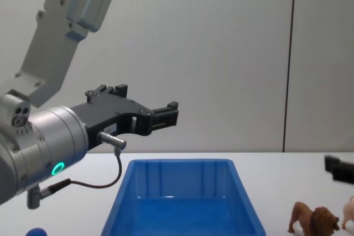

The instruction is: Pick up the two dolls from the table and place them into the box.

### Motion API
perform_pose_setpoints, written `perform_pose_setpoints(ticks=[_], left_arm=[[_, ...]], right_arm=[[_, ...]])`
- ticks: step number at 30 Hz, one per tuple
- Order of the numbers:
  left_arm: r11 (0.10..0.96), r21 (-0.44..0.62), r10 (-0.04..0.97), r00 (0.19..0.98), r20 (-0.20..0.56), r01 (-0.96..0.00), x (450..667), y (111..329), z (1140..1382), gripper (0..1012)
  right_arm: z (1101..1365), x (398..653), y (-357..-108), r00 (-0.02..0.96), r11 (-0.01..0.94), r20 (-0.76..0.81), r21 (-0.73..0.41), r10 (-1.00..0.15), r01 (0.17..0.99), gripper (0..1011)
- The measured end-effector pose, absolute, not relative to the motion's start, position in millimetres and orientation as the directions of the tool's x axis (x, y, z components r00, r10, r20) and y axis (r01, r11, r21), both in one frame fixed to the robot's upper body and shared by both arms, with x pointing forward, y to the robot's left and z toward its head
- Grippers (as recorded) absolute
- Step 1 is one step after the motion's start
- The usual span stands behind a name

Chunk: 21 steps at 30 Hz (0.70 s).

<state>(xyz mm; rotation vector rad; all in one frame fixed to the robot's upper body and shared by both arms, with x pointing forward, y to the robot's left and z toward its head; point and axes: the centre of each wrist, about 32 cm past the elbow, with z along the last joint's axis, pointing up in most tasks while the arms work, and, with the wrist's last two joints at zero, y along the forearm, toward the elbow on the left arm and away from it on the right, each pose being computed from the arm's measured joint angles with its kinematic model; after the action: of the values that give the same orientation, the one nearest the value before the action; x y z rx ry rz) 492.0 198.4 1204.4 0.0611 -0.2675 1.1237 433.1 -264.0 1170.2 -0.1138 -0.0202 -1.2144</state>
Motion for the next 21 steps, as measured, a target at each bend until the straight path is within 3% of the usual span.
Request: perform_pose_setpoints(ticks=[21], left_arm=[[0.434,-0.086,0.882,0.404,0.242,-0.897,492,198,1204,1001]], right_arm=[[1147,435,-293,0.289,0.267,0.076,-0.217,-0.954,0.939,1001]])
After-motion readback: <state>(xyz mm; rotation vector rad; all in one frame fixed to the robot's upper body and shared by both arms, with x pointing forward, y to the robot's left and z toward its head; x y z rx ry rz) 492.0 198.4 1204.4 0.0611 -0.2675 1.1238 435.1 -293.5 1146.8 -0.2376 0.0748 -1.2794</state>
